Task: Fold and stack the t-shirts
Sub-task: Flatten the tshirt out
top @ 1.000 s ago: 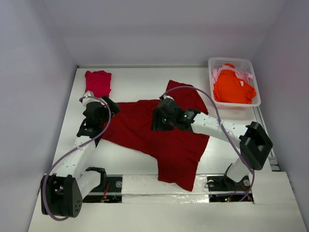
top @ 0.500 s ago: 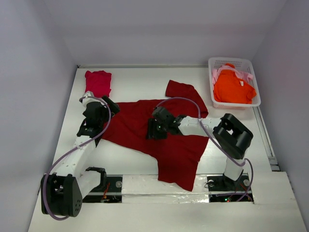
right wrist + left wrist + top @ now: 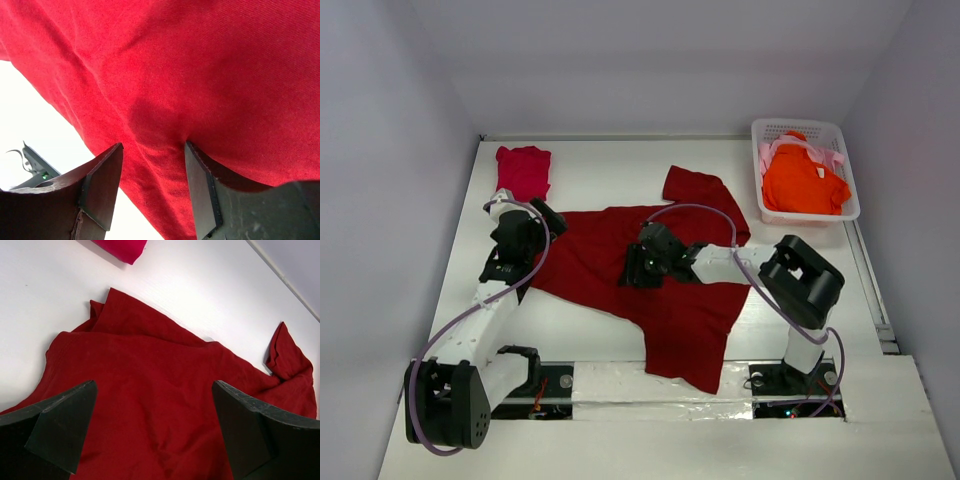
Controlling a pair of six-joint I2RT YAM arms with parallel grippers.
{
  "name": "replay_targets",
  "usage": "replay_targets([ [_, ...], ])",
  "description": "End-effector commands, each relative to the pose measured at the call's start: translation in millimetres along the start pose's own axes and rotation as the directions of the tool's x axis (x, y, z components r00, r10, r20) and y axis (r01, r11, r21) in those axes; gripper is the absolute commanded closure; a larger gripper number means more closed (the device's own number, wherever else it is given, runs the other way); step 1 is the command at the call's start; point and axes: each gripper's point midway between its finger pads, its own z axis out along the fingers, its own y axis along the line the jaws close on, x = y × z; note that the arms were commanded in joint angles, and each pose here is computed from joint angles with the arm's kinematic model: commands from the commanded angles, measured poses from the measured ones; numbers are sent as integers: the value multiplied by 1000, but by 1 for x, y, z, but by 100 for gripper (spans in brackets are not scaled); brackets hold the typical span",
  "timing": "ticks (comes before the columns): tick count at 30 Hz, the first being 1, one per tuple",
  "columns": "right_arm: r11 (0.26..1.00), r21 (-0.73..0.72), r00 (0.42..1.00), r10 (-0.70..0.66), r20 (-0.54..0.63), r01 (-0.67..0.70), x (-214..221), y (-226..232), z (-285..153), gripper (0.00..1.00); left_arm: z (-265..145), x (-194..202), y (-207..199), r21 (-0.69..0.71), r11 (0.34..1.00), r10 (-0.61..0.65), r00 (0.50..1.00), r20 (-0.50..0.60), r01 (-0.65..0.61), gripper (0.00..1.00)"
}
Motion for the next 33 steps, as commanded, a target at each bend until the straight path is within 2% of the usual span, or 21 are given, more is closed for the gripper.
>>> replay_targets([
  [1,987,160,999,34,-34,-29,22,-44,2,42,-1,-12,-2,8,1000,5,999,46,-6,1],
  [11,942,328,996,46,75,-69,5,-69,-29,42,0,-13,0,2,1000,11,999,53,-11,1],
  [16,927,359,988,56,141,-104,-2,-76,-46,42,-1,-13,-1,3,1000,12,998,55,-12,1],
  [23,867,477,977,48,210,-145,-4,-104,-72,41,-1,-15,-1,5,1000,14,998,60,-14,1],
  [33,852,497,969,43,243,-163,-11,-106,-80,40,-4,-15,-2,9,1000,22,998,58,-22,1],
])
